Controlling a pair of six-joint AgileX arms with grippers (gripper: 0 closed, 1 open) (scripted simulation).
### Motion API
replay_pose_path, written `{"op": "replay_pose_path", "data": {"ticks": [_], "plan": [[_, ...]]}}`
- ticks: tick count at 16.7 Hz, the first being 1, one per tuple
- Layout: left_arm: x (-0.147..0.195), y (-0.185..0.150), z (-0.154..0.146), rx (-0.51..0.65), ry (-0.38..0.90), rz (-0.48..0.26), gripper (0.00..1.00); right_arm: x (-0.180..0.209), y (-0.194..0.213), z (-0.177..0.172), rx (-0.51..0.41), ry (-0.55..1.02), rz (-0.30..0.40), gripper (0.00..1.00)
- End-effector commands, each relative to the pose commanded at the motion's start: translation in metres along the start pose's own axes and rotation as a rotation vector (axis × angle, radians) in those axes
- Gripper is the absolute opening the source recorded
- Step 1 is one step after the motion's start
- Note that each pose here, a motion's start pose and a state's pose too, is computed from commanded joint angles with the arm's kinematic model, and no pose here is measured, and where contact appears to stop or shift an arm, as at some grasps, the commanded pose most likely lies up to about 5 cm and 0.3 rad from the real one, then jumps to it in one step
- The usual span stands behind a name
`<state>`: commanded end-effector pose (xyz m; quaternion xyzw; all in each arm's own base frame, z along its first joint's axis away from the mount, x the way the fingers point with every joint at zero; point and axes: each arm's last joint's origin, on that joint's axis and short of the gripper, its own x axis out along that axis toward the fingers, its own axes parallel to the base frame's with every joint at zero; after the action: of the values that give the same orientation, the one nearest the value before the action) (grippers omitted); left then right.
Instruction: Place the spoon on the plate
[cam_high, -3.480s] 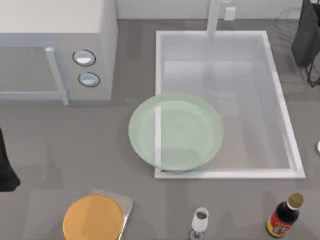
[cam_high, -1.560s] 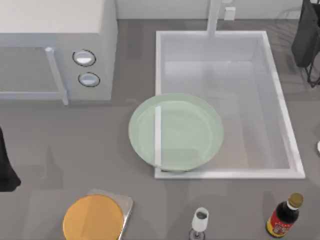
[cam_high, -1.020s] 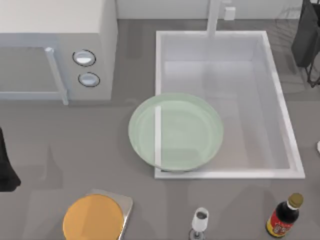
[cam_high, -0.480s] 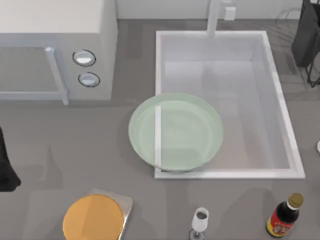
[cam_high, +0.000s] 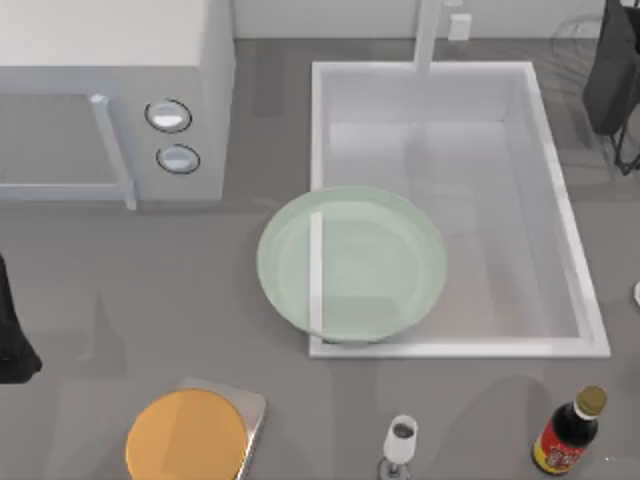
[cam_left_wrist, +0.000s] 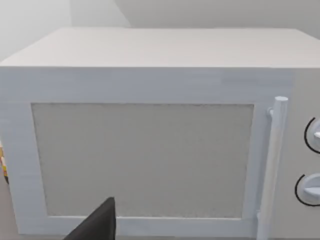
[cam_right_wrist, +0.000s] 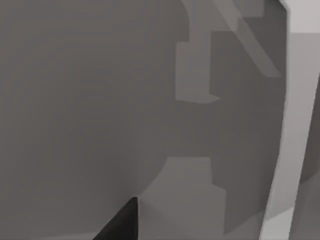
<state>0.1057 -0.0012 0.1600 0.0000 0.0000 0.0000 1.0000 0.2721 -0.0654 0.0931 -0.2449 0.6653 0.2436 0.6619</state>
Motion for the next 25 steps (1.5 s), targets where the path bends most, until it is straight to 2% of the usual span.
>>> {"op": "replay_pose_path", "data": {"ticks": [3, 4, 11, 12, 15, 21, 25], "plan": [[0.0, 0.0, 0.0, 0.0, 0.0, 0.0, 1.0, 0.0, 0.0, 0.0, 0.0, 0.0, 0.0, 0.02], [0.0, 0.0, 0.0, 0.0, 0.0, 0.0, 1.0, 0.0, 0.0, 0.0, 0.0, 0.0, 0.0, 0.0], [0.0, 0.0, 0.0, 0.0, 0.0, 0.0, 1.0, 0.0, 0.0, 0.0, 0.0, 0.0, 0.0, 0.0], [0.0, 0.0, 0.0, 0.0, 0.0, 0.0, 1.0, -0.022, 0.002, 0.0, 0.023, -0.023, 0.0, 0.0], [0.0, 0.0, 0.0, 0.0, 0.0, 0.0, 1.0, -0.031, -0.001, 0.002, 0.024, -0.026, -0.004, 0.0], [0.0, 0.0, 0.0, 0.0, 0.0, 0.0, 1.0, -0.094, -0.001, 0.002, 0.019, -0.008, 0.021, 0.0], [0.0, 0.0, 0.0, 0.0, 0.0, 0.0, 1.0, -0.122, 0.002, 0.0, 0.023, -0.023, 0.0, 0.0]]}}
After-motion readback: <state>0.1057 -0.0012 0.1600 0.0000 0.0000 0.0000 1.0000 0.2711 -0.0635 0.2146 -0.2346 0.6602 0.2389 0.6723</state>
